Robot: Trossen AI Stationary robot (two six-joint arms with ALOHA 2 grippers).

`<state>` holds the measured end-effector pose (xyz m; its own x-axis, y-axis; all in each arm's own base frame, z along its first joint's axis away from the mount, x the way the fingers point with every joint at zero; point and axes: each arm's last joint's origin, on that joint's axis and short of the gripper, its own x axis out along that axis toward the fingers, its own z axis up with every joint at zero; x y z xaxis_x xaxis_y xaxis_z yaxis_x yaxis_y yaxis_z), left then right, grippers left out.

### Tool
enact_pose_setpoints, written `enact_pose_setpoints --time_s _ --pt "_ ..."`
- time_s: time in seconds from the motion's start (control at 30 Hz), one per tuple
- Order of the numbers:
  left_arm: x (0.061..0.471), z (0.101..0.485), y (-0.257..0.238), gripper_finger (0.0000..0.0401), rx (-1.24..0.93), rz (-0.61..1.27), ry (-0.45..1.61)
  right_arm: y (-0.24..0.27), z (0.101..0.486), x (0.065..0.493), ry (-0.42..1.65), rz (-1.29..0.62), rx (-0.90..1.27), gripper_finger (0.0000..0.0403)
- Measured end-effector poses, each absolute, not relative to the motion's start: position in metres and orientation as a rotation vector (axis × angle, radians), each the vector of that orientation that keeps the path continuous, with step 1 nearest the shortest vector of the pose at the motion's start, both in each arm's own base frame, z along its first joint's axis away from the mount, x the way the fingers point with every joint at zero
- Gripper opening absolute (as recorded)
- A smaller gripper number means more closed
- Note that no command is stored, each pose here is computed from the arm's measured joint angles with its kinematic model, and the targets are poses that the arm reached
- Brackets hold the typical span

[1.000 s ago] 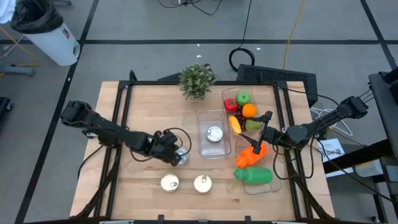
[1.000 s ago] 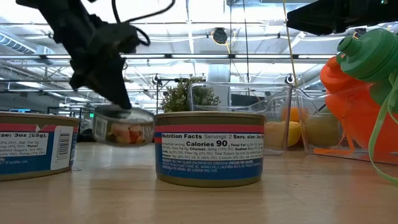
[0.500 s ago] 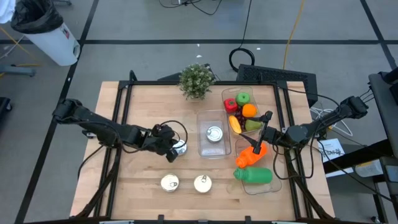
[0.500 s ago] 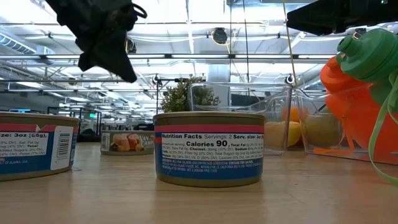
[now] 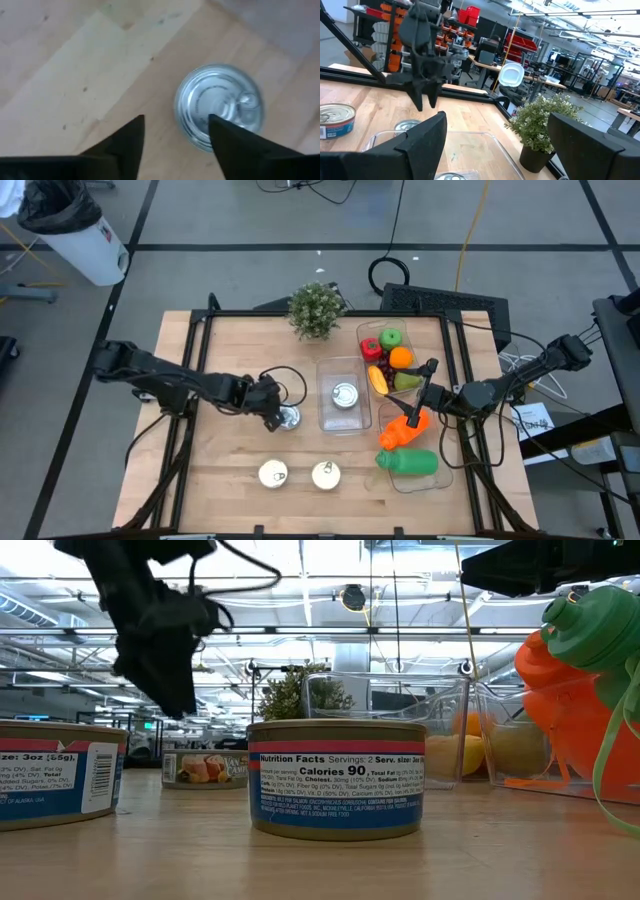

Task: Pick & Place Food Item
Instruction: Put the green tuna can into the middle transparent bin

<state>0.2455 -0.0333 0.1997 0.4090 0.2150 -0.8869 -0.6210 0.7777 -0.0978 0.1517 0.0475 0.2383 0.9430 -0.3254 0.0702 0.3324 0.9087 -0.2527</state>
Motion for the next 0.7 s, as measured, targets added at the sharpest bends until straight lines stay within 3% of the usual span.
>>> enact_pose_setpoints --time_s 0.13,0.3,0.7 --pt "0.251 0.188 -0.03 0.0276 -0.436 0.549 1.073 0.047 0.238 0.152 -0.027 -0.339 -0.265 0.0325" --pt "0.255 0.173 -0.025 0.0308 -0.401 0.582 1.148 0.047 0.238 0.152 -0.027 -0.339 -0.265 0.0325" --pt "0.249 0.166 -0.006 0.0293 -0.378 0.674 1.248 0.047 0.238 0.152 -0.027 -0.339 -0.265 0.0325"
